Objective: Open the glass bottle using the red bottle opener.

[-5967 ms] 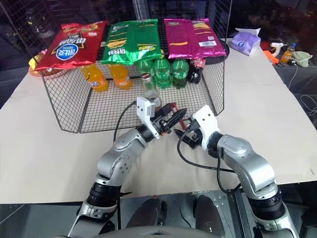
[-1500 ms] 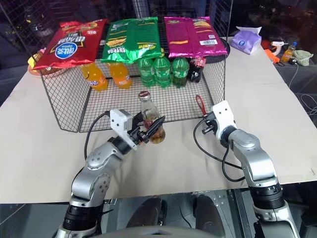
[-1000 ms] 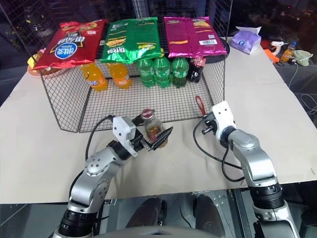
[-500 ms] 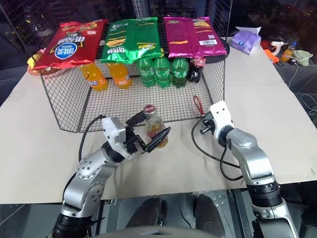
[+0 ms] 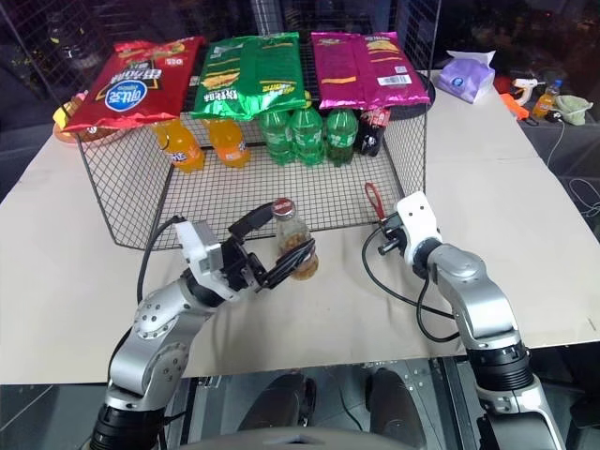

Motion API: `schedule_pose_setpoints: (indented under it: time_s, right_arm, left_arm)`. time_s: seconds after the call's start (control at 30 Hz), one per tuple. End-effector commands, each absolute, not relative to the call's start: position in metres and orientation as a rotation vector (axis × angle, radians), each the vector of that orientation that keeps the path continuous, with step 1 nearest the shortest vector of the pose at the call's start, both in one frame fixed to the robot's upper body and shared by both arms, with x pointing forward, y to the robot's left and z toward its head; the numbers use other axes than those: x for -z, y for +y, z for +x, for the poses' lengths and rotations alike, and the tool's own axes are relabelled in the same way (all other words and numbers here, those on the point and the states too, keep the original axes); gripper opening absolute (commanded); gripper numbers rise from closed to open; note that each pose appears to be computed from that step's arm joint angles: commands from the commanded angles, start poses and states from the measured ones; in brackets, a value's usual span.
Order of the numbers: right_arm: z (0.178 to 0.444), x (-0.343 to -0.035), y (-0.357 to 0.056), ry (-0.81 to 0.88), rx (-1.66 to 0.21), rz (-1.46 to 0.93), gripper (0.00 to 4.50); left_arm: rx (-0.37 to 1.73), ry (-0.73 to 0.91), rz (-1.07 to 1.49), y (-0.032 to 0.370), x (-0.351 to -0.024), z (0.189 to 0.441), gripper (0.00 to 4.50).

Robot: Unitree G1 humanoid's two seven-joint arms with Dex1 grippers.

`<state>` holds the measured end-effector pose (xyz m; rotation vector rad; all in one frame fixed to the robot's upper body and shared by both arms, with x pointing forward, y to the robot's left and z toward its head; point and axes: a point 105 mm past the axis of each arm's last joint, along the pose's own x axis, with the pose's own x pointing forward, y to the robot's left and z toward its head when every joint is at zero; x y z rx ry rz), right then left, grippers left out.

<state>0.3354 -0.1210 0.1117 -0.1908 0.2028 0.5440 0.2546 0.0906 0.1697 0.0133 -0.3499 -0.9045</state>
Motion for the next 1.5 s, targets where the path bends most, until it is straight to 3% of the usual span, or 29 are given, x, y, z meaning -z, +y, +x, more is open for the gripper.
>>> schedule_pose_setpoints:
  time_s: [0.03,0.17,0.2,0.23,0.3,0.7,0.87,0.97,1.23,1.5]
  right_arm:
    - [0.338,-0.129,-0.117,0.133,-0.557,-0.206,0.0]
    - [0.338,-0.13,-0.117,0.131,-0.558,-0.207,0.0]
    - [0.338,-0.13,-0.117,0.131,-0.559,-0.207,0.0]
    - [0.338,-0.13,-0.116,0.13,-0.56,-0.207,0.0]
    - [0.339,-0.13,-0.117,0.129,-0.56,-0.208,0.0]
    - [0.341,-0.131,-0.116,0.124,-0.562,-0.212,0.0]
    - [0.341,-0.134,-0.115,0.114,-0.563,-0.215,0.0]
    - [0.341,-0.137,-0.11,0.095,-0.576,-0.214,0.0]
    - [0.326,-0.173,-0.077,-0.174,-0.716,-0.26,0.0]
    - [0.305,-0.177,-0.063,-0.46,-0.74,-0.514,0.0]
  left_arm:
    - [0.91,-0.377,0.026,0.086,-0.174,0.255,4.47]
    - [0.896,-0.381,0.021,0.087,-0.174,0.258,4.47]
    - [0.891,-0.383,0.015,0.088,-0.175,0.259,3.97]
    - [0.89,-0.385,0.016,0.088,-0.175,0.26,3.82]
    - [0.89,-0.388,0.019,0.088,-0.176,0.26,3.02]
    - [0.893,-0.375,0.023,0.089,-0.172,0.26,3.02]
    - [0.886,-0.372,0.015,0.089,-0.172,0.261,1.64]
    - [0.889,-0.369,0.024,0.089,-0.17,0.261,1.18]
    - [0.898,-0.356,0.025,0.087,-0.166,0.259,1.13]
    - [0.894,-0.348,0.023,0.087,-0.164,0.261,1.13]
